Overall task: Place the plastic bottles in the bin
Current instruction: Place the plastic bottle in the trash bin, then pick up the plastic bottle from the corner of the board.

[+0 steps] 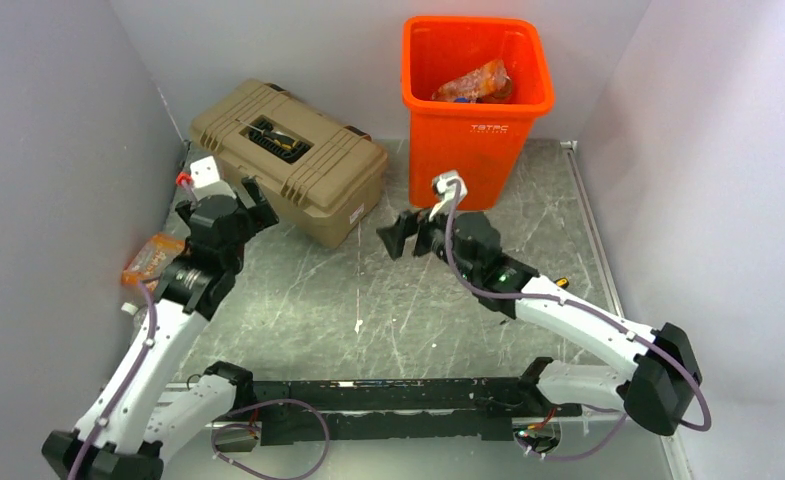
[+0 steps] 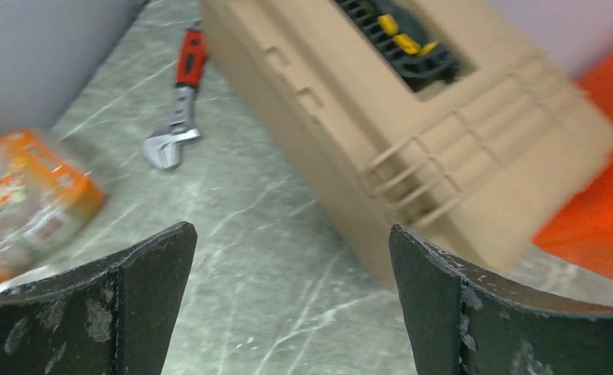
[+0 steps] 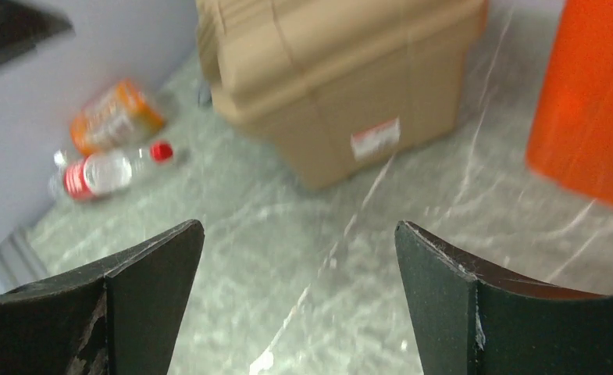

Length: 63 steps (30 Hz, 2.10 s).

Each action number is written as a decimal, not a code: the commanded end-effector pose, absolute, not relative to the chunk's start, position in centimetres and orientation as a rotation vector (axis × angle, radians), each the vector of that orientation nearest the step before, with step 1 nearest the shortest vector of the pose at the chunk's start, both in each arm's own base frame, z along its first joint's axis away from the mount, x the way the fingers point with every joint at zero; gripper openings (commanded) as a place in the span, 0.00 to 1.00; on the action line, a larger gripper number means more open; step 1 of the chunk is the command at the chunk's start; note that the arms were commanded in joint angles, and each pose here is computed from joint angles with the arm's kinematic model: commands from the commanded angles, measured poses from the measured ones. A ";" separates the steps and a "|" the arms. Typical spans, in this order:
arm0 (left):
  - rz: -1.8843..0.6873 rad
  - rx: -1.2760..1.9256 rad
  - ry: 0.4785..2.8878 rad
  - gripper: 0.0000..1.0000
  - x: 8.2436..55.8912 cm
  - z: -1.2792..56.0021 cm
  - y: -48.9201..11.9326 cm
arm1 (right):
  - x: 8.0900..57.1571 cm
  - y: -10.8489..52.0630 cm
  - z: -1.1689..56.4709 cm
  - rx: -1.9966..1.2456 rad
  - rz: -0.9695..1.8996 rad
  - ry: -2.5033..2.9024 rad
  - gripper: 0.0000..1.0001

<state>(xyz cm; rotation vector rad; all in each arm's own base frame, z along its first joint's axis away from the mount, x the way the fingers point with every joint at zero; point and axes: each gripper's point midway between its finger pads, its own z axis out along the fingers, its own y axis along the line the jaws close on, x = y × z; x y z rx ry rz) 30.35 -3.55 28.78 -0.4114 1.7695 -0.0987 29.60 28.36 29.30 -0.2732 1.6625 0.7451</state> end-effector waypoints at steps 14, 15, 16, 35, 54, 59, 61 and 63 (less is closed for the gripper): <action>0.036 -1.218 2.024 0.99 27.5 15.3 7.6 | 22.1 28.8 21.7 -0.375 0.989 1.758 0.97; 0.019 -1.297 2.003 0.99 27.2 14.7 7.9 | 22.1 28.7 21.7 -0.379 0.986 1.756 0.97; 0.012 -1.394 1.958 0.99 26.7 14.2 8.3 | 22.0 28.6 21.5 -0.382 0.986 1.757 0.97; 0.178 -2.087 1.186 1.00 21.6 8.7 13.2 | 20.8 28.2 20.9 -0.392 1.009 1.769 0.97; 0.169 -2.174 1.045 0.99 22.6 5.8 16.9 | 21.0 27.6 20.8 -0.383 0.976 1.771 0.97; 0.193 -2.179 1.065 0.97 23.0 5.7 17.4 | 21.0 27.7 20.8 -0.383 0.976 1.769 0.96; 0.202 -2.184 1.079 0.94 23.2 5.3 17.4 | 21.0 27.7 21.0 -0.384 0.976 1.765 0.96; 0.223 -2.195 1.118 0.92 23.3 4.6 17.3 | 21.2 27.6 21.2 -0.384 0.969 1.760 0.97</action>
